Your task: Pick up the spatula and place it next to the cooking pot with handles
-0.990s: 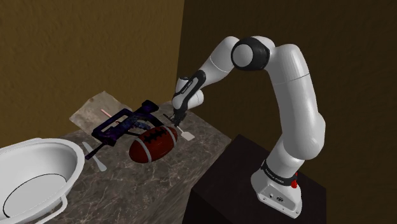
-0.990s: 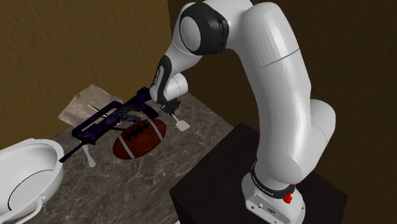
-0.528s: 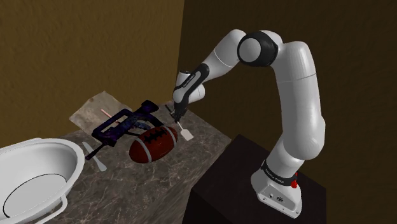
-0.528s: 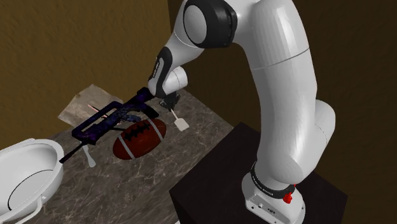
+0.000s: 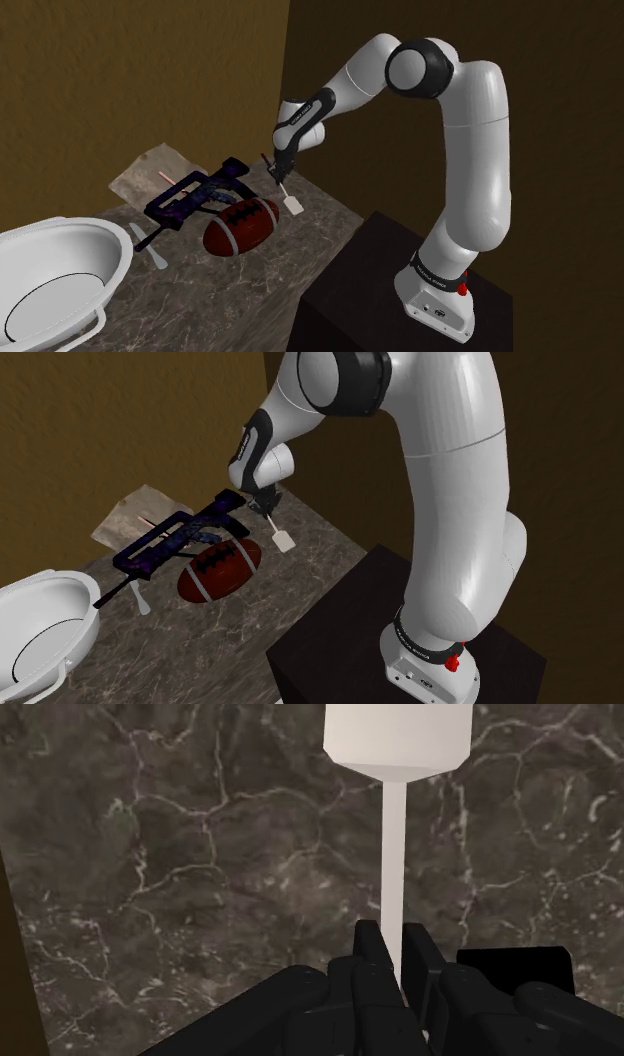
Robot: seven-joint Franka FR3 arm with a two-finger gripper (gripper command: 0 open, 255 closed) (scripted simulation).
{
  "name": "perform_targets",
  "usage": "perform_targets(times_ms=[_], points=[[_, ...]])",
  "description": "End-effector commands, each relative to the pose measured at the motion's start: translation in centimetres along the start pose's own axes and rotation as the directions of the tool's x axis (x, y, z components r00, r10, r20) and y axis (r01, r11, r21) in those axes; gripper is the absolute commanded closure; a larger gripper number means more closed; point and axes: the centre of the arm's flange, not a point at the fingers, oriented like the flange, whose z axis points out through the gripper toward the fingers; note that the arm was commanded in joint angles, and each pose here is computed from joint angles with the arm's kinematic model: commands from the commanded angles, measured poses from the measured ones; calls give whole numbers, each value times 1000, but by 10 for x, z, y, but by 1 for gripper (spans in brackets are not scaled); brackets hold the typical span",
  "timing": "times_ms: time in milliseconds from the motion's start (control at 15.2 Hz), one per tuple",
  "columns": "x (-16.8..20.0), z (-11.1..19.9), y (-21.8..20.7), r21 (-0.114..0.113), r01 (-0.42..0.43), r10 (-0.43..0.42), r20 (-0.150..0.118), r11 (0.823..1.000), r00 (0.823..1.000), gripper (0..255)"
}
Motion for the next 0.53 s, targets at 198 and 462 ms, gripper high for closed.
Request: perform_targets(times_ms=[198, 462], points=[[1, -26, 1, 0, 0, 0, 0, 1000, 1000, 255], [3, -48, 1, 0, 0, 0, 0, 1000, 1000, 255]])
